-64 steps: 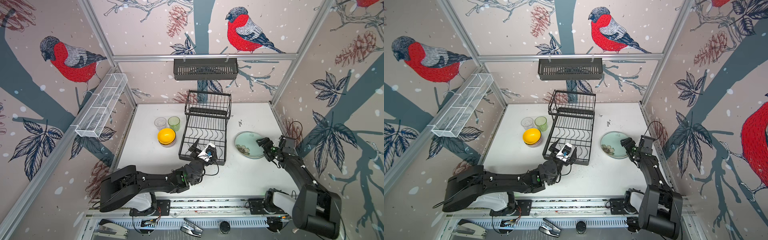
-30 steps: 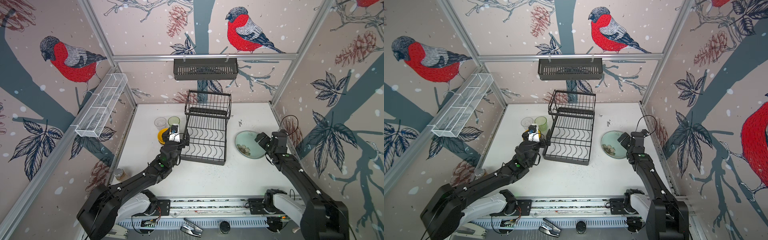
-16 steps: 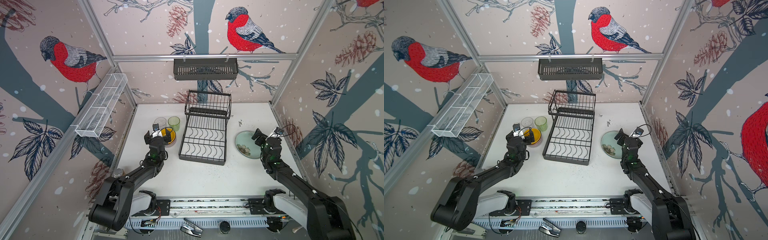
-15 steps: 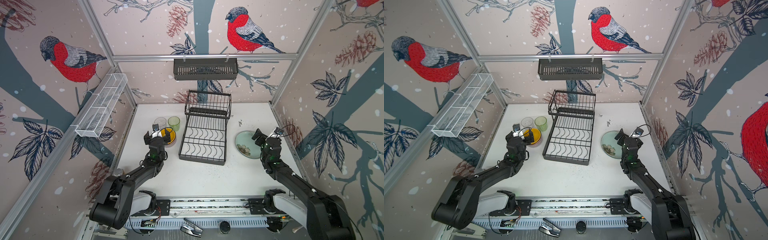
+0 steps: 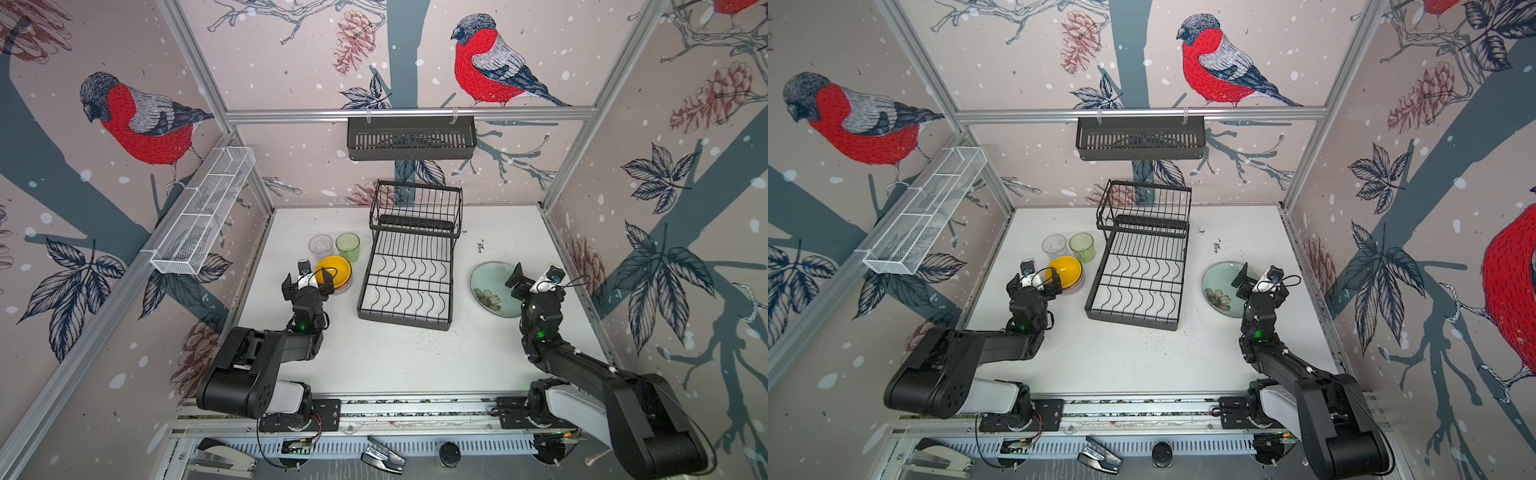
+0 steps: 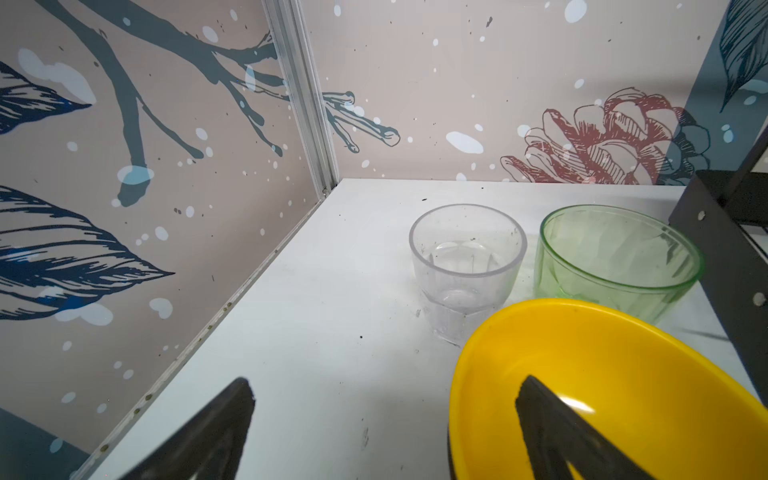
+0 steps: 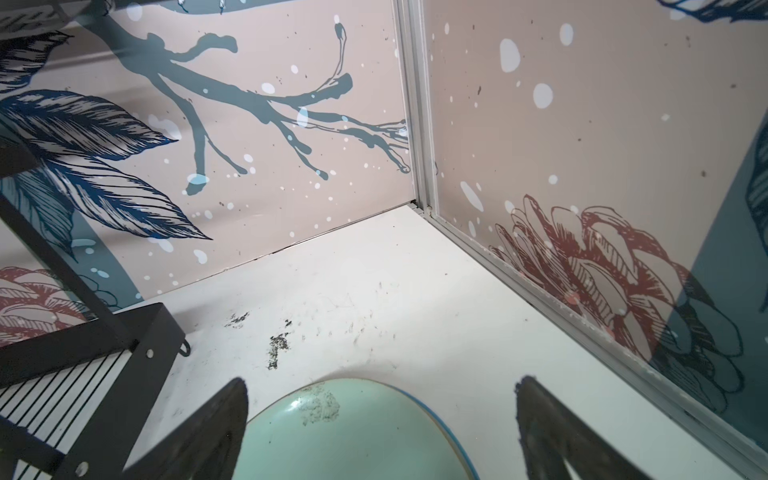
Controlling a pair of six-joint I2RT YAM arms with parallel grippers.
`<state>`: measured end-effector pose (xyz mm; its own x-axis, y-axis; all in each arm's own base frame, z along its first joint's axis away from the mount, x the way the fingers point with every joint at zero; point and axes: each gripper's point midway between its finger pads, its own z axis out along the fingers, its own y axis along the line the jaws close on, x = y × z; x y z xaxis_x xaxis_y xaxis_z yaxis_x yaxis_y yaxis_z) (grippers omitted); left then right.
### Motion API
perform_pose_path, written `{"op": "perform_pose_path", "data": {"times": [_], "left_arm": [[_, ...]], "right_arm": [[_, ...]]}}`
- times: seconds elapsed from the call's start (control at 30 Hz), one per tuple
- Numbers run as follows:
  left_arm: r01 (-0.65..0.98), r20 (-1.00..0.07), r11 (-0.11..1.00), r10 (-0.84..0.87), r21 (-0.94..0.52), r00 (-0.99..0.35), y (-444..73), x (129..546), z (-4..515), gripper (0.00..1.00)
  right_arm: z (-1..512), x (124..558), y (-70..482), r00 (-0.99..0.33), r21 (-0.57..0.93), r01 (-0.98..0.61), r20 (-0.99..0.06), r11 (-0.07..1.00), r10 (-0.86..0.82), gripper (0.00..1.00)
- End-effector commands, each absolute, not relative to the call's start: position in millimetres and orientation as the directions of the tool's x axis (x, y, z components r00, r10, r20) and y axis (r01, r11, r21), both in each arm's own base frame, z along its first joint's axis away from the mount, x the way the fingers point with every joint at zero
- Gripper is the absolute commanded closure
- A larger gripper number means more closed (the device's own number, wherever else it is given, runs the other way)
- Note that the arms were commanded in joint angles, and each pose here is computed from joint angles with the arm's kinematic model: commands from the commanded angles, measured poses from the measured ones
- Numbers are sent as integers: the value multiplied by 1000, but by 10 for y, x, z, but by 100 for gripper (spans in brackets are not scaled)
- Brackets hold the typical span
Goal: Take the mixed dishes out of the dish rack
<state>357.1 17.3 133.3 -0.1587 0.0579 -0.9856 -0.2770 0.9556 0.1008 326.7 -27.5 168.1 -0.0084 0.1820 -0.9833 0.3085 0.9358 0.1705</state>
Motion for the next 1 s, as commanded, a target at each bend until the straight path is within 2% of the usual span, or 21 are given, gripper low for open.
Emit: {"op": "perform_pose_path", "data": {"times": [0.0,0.17,0.47,0.57,0.97], "left_arm": [[-255,-996,964,64,77,-56,127,3627,1569,2],[-245,-996,966,68,81,-61,115,3645,1486,2],[-219,-998,973,58,64,-36,131,3623,1394,1],[-235,-997,971,38,53,-68,169,3660,1346,1],[-256,-997,965,33,49,-65,204,3654,1351,1]], "right_arm": [[1875,3231,-335,71,138,331,-990,933,121,0],[1913,3230,-312,76,91,320,-995,943,70,0],[1710,3333,-327,1,19,346,-1000,938,20,0],[1628,3380,-312,-20,3,332,-1000,943,10,0],[1364,3576,-444,-82,78,264,-991,961,103,0]]}}
